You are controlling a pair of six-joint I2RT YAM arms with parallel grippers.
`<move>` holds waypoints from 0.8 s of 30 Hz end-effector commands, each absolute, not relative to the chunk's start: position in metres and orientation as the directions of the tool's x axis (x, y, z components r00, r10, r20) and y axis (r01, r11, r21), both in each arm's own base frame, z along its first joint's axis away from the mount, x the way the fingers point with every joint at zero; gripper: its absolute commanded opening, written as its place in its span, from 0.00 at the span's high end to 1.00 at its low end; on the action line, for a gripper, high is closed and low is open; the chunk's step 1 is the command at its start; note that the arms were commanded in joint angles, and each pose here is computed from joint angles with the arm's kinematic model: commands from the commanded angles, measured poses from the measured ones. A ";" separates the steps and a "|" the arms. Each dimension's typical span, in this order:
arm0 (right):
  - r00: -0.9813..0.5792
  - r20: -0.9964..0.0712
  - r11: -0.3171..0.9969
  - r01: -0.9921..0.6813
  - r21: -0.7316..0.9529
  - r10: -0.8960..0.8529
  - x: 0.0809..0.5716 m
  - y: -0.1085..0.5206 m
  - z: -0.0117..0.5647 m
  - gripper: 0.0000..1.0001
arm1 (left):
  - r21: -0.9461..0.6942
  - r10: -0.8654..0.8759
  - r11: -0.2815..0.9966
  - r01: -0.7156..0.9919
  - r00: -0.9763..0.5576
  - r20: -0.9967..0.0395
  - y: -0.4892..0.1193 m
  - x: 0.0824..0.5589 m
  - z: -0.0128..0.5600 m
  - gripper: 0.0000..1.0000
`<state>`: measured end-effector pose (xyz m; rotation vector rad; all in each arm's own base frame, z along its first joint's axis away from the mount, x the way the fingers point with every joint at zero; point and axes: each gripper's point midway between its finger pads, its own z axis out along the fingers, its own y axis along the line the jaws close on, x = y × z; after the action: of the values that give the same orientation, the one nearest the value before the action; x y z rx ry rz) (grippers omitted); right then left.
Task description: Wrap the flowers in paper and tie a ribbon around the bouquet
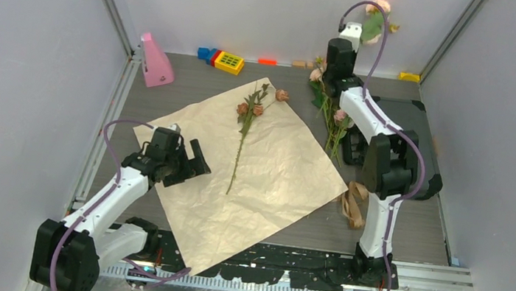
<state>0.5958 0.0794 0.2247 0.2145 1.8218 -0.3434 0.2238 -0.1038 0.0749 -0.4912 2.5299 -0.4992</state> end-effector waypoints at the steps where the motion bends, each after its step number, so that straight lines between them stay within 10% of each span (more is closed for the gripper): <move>1: 0.023 -0.974 0.880 0.434 -0.194 -0.226 0.591 0.049 0.362 0.99 | -0.448 -0.417 0.869 -0.208 -0.794 -0.441 -0.106 0.228 0.082 0.00; 10: 0.107 -0.994 0.980 0.197 -0.001 -0.022 0.569 0.090 0.406 0.99 | -0.451 -0.425 0.868 -0.208 -0.781 -0.458 -0.104 0.229 0.089 0.00; 15: -0.170 -0.848 0.841 -0.130 0.525 0.502 0.509 0.178 0.369 0.99 | -0.473 -0.429 0.859 -0.197 -0.780 -0.455 -0.108 0.232 0.095 0.00; 24: -0.456 -0.728 0.760 -0.155 0.631 0.512 0.429 0.340 0.241 0.99 | -0.521 -0.429 0.837 -0.164 -0.788 -0.441 -0.119 0.232 0.101 0.00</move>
<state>0.4504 0.2812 0.3230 0.1782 1.7454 0.7040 0.2226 -0.1101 0.0825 -0.4709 2.5130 -0.5570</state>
